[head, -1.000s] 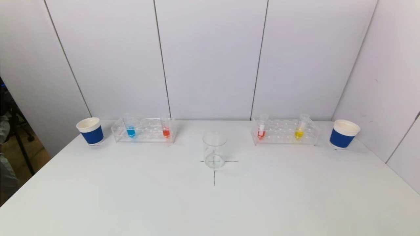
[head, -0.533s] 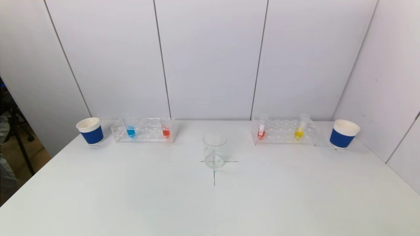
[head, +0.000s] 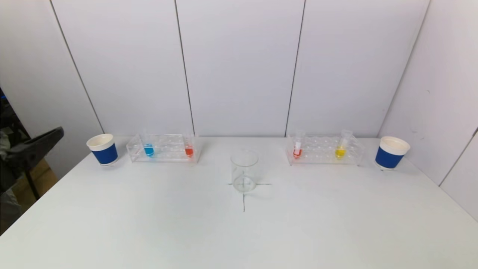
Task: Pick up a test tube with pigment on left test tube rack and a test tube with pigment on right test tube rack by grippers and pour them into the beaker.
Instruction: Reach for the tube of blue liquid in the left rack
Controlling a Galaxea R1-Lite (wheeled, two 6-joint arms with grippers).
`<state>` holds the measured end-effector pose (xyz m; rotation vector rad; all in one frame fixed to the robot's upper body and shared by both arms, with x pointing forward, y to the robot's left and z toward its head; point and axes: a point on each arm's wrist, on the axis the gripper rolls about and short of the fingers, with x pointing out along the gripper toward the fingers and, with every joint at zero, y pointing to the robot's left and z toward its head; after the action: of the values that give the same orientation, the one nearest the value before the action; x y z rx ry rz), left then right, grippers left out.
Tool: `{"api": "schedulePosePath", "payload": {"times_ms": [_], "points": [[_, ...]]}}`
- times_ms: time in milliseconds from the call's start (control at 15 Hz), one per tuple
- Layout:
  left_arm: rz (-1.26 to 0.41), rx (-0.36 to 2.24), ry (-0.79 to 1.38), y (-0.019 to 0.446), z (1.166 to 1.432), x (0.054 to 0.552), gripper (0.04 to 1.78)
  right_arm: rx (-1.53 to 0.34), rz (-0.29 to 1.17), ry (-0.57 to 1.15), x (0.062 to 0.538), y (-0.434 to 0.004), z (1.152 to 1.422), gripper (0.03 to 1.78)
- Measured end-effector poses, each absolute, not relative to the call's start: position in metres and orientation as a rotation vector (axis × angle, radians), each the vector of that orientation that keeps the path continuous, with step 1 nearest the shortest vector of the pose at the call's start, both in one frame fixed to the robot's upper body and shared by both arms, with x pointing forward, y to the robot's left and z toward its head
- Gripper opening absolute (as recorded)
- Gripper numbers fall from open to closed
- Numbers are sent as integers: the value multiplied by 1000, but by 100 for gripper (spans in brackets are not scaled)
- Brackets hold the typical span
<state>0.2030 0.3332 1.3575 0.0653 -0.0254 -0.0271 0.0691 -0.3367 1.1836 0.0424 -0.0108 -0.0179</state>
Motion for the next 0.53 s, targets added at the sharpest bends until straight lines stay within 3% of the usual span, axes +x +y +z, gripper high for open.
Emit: {"api": "schedulePosePath", "payload": {"times_ms": [533], "points": [[-27,59,19,334,1334,286,176,42,-17,-11,69,-337,1184,176]]}}
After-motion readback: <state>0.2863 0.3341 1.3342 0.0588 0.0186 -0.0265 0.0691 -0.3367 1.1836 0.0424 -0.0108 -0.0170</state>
